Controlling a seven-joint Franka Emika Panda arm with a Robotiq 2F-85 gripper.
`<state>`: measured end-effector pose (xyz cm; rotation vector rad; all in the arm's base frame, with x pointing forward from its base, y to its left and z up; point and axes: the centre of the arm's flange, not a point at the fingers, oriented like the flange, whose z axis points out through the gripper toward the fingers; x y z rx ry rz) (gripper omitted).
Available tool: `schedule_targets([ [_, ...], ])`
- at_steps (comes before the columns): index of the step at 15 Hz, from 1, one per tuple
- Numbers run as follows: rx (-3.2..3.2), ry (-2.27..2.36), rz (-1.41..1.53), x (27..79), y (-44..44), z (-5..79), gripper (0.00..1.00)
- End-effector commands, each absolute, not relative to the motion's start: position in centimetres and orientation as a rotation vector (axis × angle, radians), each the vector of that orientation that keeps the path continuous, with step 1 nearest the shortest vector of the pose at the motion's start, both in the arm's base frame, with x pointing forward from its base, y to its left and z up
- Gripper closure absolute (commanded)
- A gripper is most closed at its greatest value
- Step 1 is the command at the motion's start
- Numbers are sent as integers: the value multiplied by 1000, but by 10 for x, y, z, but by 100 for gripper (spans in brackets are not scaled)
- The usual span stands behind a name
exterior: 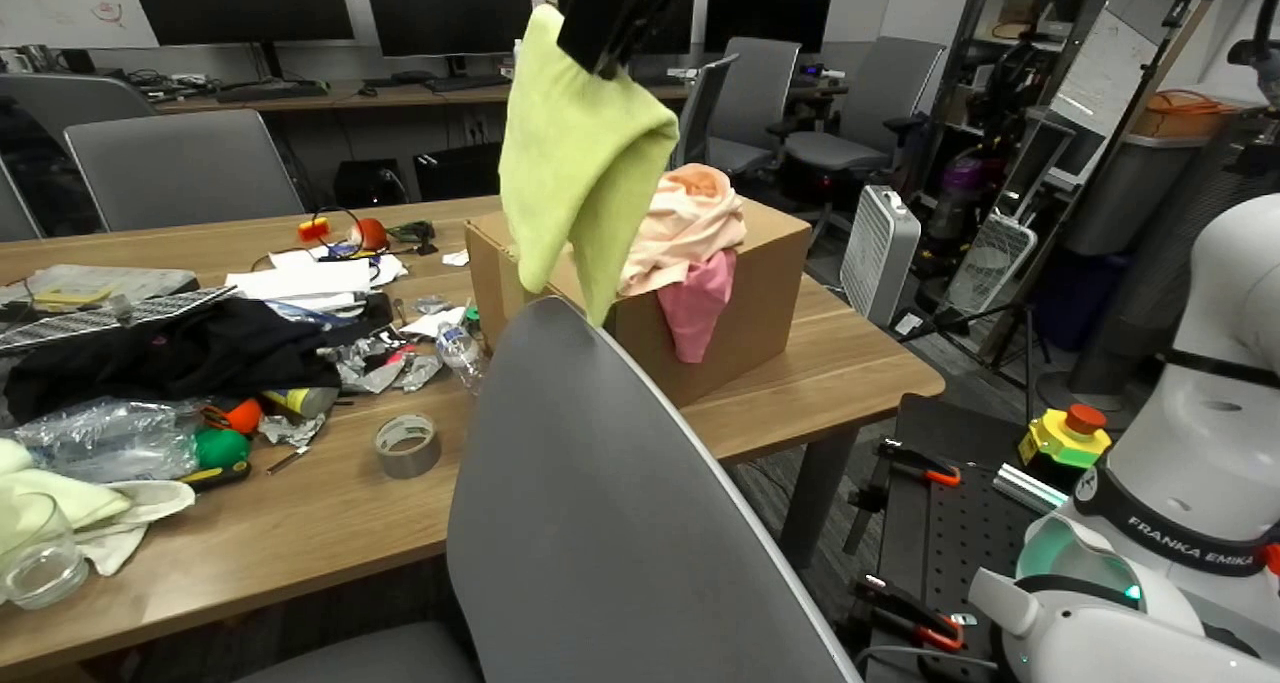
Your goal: Move the pink and peach shirt and the green towel to the top of the box
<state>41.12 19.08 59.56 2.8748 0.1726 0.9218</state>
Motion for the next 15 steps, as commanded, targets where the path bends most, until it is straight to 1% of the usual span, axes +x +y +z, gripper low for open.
schedule_targets([
  [1,2820,97,989,414,178,626,96],
  [6,2738,-52,964,436,134,638,96],
  [9,2682,-239,919,453,75,651,96],
  [15,2603,-589,783,471,-46,669,96],
])
